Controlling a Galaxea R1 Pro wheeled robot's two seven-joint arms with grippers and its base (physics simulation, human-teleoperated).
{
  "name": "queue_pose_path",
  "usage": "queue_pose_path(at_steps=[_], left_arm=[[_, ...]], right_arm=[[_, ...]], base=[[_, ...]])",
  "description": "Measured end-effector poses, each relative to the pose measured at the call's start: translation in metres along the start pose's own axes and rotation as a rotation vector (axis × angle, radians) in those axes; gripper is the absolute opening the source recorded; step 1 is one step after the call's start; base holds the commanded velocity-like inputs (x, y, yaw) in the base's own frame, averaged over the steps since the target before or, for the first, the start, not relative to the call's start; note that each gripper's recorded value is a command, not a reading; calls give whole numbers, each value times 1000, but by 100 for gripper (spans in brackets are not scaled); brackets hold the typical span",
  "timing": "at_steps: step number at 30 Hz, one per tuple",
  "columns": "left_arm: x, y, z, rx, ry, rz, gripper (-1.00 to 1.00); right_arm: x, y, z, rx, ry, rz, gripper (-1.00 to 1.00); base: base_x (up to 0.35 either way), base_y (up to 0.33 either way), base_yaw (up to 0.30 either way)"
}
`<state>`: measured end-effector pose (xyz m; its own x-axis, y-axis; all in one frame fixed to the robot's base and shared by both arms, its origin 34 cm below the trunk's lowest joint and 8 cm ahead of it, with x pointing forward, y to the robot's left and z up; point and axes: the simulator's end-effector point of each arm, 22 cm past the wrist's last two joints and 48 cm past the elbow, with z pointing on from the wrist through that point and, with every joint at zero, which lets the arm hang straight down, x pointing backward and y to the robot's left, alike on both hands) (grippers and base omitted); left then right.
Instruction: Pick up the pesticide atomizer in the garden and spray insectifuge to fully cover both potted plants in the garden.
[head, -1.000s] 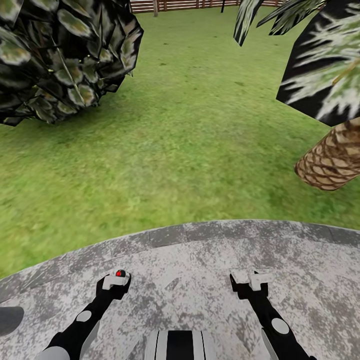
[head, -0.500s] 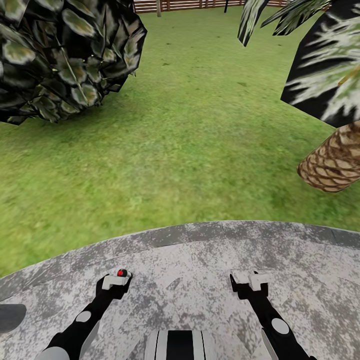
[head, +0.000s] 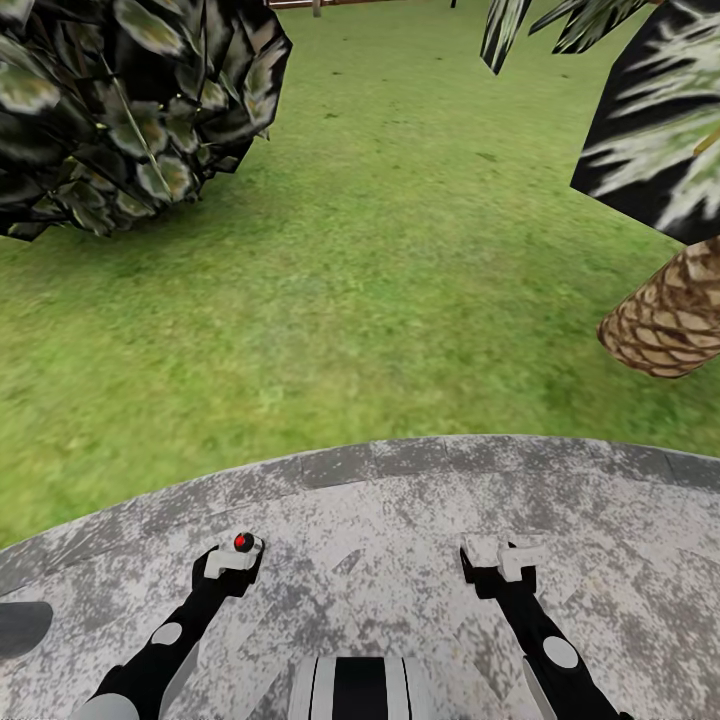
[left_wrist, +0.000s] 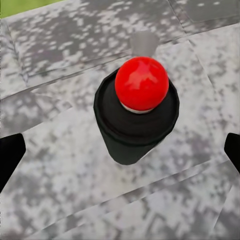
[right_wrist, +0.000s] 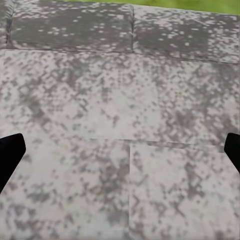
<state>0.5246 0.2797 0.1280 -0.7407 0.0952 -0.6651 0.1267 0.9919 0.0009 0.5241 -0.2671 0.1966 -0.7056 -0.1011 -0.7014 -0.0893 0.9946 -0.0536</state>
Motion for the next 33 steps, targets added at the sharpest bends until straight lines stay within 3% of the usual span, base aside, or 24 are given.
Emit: queue_pose_path(at_steps=[33], left_arm=[[0, -1, 0, 1, 0, 0, 100]], right_arm=[[0, 0, 0, 0, 0, 0, 100]], base=[[20, 0, 0]])
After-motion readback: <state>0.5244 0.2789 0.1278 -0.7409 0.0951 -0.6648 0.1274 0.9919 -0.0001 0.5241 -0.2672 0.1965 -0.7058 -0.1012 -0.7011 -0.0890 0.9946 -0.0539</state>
